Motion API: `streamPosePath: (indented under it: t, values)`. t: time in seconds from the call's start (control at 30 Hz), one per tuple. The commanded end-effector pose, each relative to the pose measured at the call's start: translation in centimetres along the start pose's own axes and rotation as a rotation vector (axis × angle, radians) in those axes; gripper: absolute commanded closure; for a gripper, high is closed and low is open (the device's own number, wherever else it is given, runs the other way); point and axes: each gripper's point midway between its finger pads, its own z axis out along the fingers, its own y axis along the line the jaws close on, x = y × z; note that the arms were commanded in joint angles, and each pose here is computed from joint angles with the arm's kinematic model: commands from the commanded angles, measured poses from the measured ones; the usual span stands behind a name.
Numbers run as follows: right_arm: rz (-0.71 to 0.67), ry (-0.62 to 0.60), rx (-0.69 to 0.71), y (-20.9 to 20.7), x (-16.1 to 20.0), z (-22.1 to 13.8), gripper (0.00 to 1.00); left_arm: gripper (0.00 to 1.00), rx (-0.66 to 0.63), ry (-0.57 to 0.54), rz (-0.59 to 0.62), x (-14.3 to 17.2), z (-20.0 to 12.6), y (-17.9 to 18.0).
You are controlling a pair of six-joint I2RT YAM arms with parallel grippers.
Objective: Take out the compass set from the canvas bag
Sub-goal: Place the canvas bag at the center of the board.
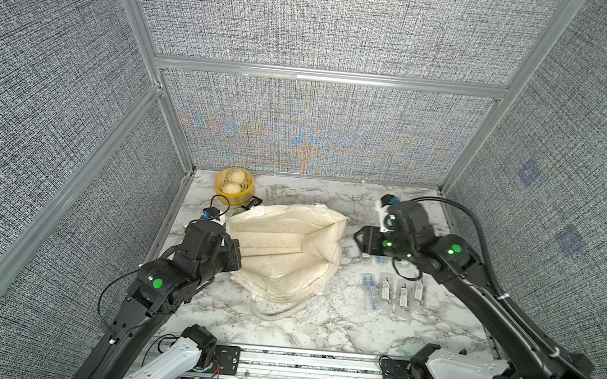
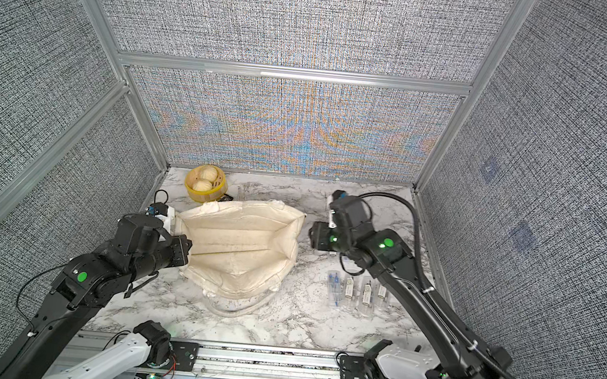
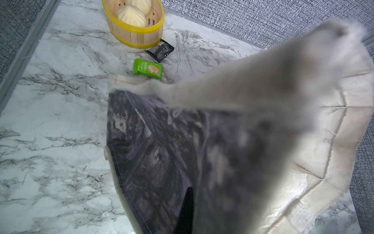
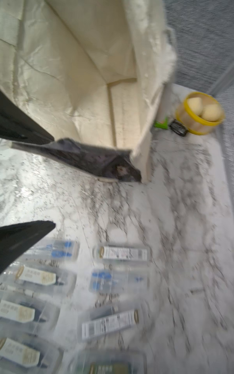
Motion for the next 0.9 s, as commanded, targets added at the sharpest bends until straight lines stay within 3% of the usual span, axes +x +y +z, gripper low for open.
streamPosePath:
  t: [0.0,0.17,0.27,0.43,0.5,0.57,0.87]
  values:
    - [-0.039,0.073,0.095,0.3,2.0,2.5,0.35,1.00,-0.005,-0.001,-0.039,0.0,-0.5,0.2]
    - [-0.036,0.063,-0.021,3.6,1.9,8.6,0.37,1.00,-0.021,-0.014,-0.072,0.2,-0.7,0.8]
    - [-0.065,0.122,-0.033,4.8,2.3,9.7,0.42,1.00,-0.041,-0.004,-0.080,0.5,-0.6,1.1]
    - [-0.102,0.094,-0.067,5.0,2.1,7.4,0.60,1.00,-0.065,0.007,-0.073,0.7,-0.4,1.5]
    - [-0.115,0.075,-0.074,4.9,1.8,6.0,0.82,1.00,-0.060,0.017,-0.070,0.5,-0.3,1.2]
    - [-0.136,0.067,-0.063,4.6,1.4,4.6,0.97,1.00,-0.040,0.032,-0.066,0.2,-0.4,0.4]
    - [-0.185,0.223,0.024,1.6,-1.7,-1.2,1.00,1.00,-0.016,0.127,-0.056,-2.9,-1.6,-2.3]
